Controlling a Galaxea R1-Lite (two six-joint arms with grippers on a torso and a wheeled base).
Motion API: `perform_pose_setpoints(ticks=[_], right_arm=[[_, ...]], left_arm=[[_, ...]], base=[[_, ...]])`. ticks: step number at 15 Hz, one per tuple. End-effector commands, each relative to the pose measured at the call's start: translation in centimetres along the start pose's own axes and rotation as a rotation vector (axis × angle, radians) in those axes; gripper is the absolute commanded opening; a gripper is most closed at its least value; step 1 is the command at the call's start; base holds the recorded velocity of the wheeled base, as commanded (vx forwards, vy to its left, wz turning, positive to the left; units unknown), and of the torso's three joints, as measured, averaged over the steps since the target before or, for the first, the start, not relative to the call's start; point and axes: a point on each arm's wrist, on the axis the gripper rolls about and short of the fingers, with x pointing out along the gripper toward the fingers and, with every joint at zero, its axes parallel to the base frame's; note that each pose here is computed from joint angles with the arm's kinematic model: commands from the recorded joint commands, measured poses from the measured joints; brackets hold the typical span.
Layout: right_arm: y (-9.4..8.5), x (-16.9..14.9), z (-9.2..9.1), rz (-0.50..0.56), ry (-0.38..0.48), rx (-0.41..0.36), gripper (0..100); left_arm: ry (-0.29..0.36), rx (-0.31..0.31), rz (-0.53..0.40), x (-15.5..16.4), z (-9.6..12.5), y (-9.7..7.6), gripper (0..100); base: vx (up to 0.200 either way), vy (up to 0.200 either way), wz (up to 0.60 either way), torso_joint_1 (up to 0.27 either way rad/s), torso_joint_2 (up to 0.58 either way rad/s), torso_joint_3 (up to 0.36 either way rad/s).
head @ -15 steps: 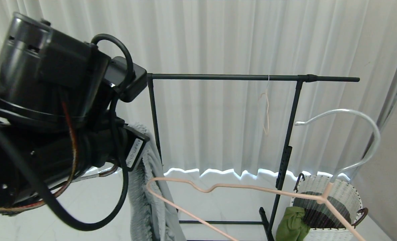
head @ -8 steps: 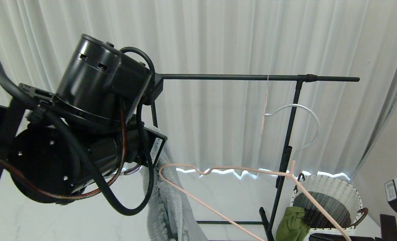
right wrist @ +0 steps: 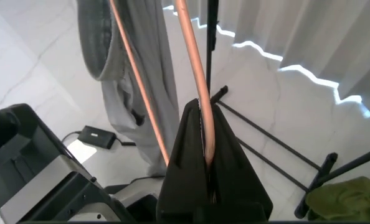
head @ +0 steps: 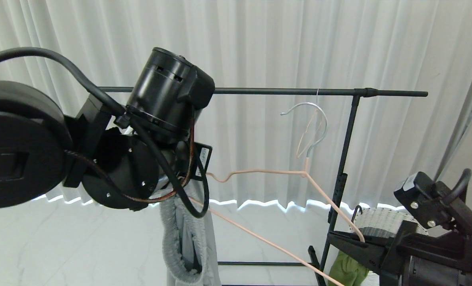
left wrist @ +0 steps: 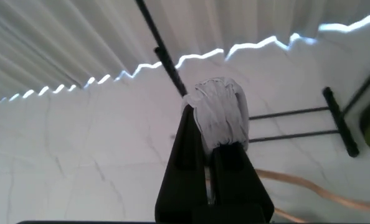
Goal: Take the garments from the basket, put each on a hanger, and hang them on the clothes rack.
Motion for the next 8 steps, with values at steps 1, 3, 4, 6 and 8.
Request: perform_pose_setpoints(ticks=[1,3,4,6,8], right_arm=[[0.0,0.3,-0.4,-0.005,0.022,-0.003,0],[0.0,0.3,-0.4,-0.005,0.022,-0.002,0],[0.0,0.4,-0.4,-0.007,0.023,-0.002,0],[-0.1,0.9,-0.3,-0.018,0.025,0.011,0],[0.2,2.1,0.5,-0.037,-0.037,0.067,0]], left_arm=[[0.006,-0.031,0.056,1.4,0.8,0.8,0],[0.002,-0.060,0.084,1.8,1.3,1.8,0],[0.001,-0.074,0.097,2.0,1.5,2.2,0],[-0.002,-0.090,0.105,2.1,1.7,2.6,0],[-0.002,-0.146,0.108,2.5,1.8,2.4,0]], base=[[0.000,0.000,0.00,0.000,0.00,0.000],[0.000,0.000,0.00,0.000,0.00,0.000],[0.000,0.000,0.00,0.000,0.00,0.000],[0.000,0.000,0.00,0.000,0.00,0.000],[0.000,0.000,0.00,0.000,0.00,0.000]])
